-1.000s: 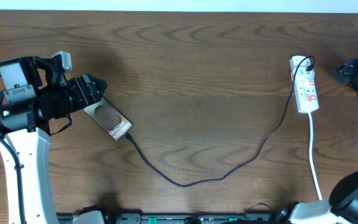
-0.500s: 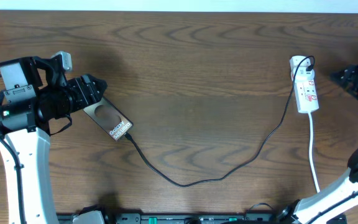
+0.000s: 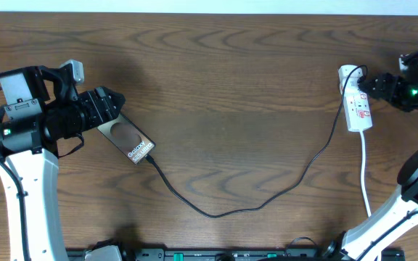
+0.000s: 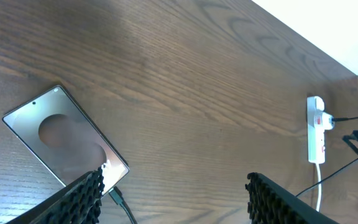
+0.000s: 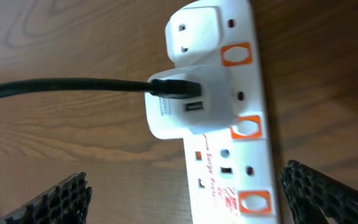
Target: Plug charger to phone and switch on socket
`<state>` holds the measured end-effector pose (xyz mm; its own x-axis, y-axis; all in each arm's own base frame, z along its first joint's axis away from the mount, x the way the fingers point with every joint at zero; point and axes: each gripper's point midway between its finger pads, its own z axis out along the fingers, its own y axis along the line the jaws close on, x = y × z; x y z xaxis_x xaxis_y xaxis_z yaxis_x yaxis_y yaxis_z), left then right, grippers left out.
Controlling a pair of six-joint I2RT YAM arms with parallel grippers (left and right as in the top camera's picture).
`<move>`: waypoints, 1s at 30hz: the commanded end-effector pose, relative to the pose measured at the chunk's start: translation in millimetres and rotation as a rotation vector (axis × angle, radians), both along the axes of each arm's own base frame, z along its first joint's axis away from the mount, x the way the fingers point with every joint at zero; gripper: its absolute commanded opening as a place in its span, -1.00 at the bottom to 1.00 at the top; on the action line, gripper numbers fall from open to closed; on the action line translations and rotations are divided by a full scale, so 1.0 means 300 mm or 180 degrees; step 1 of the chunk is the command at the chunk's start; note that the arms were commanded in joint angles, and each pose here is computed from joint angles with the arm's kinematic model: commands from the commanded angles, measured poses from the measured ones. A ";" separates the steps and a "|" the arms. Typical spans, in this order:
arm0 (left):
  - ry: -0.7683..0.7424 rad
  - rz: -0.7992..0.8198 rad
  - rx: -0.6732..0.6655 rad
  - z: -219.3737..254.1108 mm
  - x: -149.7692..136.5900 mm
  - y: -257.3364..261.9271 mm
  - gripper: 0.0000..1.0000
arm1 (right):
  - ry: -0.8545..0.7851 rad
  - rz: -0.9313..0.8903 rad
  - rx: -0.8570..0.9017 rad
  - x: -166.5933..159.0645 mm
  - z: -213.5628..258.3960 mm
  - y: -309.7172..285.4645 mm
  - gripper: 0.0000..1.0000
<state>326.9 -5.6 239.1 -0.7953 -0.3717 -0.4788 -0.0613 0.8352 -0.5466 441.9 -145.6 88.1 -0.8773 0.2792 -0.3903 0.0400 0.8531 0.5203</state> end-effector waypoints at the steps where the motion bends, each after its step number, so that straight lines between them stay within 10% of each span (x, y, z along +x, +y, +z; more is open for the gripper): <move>1: -0.0013 -0.0037 0.0054 -0.001 -0.003 -0.001 0.44 | -0.0030 0.0079 -0.0099 0.034 -0.002 0.019 0.94; 30: -0.0004 -0.0037 0.0051 -0.002 -0.004 -0.002 0.44 | 0.0149 0.0028 0.0094 0.075 -0.132 0.064 0.99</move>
